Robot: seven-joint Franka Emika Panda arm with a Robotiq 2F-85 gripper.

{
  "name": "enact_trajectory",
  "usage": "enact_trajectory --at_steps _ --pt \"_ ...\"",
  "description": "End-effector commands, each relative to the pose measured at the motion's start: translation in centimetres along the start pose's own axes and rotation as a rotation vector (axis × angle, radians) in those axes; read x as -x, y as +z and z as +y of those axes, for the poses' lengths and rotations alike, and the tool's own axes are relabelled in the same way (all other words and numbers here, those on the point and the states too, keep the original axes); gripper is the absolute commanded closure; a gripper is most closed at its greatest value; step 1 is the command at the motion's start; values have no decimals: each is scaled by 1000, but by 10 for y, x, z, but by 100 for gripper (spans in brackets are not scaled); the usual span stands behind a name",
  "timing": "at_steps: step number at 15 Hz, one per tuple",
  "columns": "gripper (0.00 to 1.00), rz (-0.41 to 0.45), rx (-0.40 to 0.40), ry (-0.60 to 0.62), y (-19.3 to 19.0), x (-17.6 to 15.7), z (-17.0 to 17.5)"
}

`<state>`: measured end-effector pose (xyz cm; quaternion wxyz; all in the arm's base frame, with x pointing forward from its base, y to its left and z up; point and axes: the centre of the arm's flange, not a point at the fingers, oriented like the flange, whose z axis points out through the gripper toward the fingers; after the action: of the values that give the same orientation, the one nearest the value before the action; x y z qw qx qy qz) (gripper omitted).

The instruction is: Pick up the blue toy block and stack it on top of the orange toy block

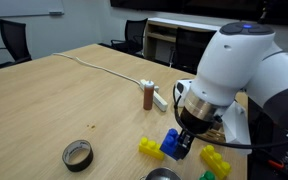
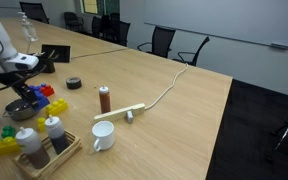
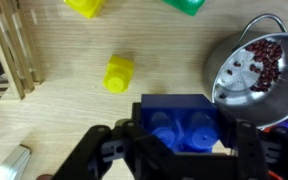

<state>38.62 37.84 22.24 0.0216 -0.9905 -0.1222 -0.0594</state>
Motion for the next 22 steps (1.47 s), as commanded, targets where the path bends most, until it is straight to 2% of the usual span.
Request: enact_trajectory --at_steps 1,7,11,17,22 --pt "56 48 -22 24 -28 -2 10" --pt "56 103 -52 -75 -48 -32 -21" --pt "56 98 -69 -174 -41 -63 -44" --pt "56 42 -86 -329 -20 -114 -78" --pt "56 -37 -109 -381 -15 -143 -106"
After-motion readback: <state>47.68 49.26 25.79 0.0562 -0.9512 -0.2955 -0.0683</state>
